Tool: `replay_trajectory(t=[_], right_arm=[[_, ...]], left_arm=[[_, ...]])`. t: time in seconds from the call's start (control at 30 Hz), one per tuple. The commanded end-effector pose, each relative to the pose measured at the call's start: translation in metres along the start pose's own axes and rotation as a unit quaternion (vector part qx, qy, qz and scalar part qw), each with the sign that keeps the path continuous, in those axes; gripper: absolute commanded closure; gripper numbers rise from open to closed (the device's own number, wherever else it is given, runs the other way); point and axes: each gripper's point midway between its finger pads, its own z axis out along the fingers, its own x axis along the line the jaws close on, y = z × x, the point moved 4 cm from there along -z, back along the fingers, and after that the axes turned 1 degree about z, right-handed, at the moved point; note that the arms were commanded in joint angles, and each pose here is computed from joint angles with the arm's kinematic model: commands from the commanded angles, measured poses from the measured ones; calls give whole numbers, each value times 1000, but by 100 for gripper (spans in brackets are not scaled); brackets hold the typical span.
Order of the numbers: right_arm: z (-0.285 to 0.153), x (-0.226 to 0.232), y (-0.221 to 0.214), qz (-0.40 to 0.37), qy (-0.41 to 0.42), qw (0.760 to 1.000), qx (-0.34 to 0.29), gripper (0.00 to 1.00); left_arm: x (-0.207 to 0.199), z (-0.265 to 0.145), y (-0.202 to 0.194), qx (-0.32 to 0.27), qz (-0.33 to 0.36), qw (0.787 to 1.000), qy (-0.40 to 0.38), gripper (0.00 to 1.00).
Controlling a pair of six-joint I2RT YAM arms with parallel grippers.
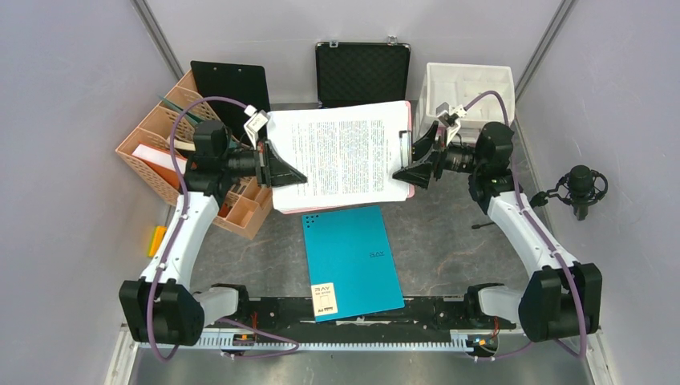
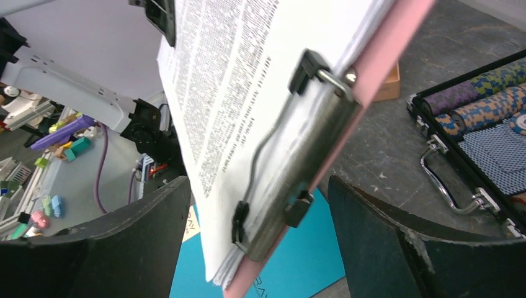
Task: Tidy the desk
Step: Move the storage box to the center of the board.
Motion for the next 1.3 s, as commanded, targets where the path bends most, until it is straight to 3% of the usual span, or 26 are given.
replay_trajectory(t=[0.0, 0.23, 0.3, 0.53, 0.67, 0.8, 0.93, 1.1, 1.27], right_arm=[[1, 17, 15, 1, 53, 998, -40, 15], [5, 31, 9, 47, 110, 991, -66, 30], [6, 38, 10, 45, 134, 987, -74, 39], [7, 43, 15, 55, 164, 982, -73, 86], [8, 41, 16, 50, 156, 984, -68, 98], [6, 37, 18, 37, 136, 988, -64, 100], [0, 20, 25, 20, 77, 995, -55, 100], [-10, -5, 38, -60, -41, 997, -8, 100], [-14, -4, 47, -58, -64, 996, -3, 100]], left_arm=[[-10, -2, 0, 0, 45, 999, -26, 98], [-1, -1, -5, 1, 40, 999, -24, 98], [-1, 0, -6, 1, 38, 999, -24, 98], [2, 0, -6, -2, 35, 999, -14, 98], [6, 0, -3, -6, 35, 999, 2, 97], [14, -1, 1, 2, 36, 999, 40, 81], [29, -6, 4, 21, 45, 993, 107, 53], [37, -17, 14, 21, 75, 980, 184, 15], [41, -34, 27, 27, 112, 955, 275, 0]])
